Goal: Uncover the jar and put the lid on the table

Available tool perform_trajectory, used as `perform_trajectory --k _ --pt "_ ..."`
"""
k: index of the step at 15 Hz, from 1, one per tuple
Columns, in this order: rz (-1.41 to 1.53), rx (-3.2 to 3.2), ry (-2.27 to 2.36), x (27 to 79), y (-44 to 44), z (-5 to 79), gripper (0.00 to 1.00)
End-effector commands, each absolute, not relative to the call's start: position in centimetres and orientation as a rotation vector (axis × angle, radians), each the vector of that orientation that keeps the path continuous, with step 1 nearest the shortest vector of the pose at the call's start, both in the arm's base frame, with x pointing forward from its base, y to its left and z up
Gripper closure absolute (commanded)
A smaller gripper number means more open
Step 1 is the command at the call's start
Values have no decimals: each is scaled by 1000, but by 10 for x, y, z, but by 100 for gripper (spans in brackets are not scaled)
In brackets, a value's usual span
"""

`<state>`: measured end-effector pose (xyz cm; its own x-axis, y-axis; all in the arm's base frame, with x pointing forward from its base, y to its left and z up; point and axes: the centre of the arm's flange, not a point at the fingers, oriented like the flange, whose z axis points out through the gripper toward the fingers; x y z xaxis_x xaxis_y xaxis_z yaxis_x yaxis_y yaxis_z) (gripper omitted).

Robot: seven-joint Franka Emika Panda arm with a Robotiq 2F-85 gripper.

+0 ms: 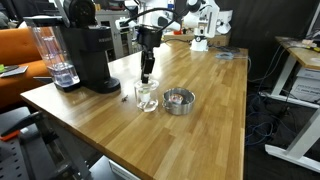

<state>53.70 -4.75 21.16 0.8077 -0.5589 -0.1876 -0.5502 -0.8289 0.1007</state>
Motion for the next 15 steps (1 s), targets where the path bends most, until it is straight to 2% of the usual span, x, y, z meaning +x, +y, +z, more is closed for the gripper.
perform_trajectory --k 1,10,15 --pt "-312 2976 -881 534 -45 223 92" --pt "-179 3035 -815 531 -17 274 92" --pt "-167 3055 -723 507 15 296 92"
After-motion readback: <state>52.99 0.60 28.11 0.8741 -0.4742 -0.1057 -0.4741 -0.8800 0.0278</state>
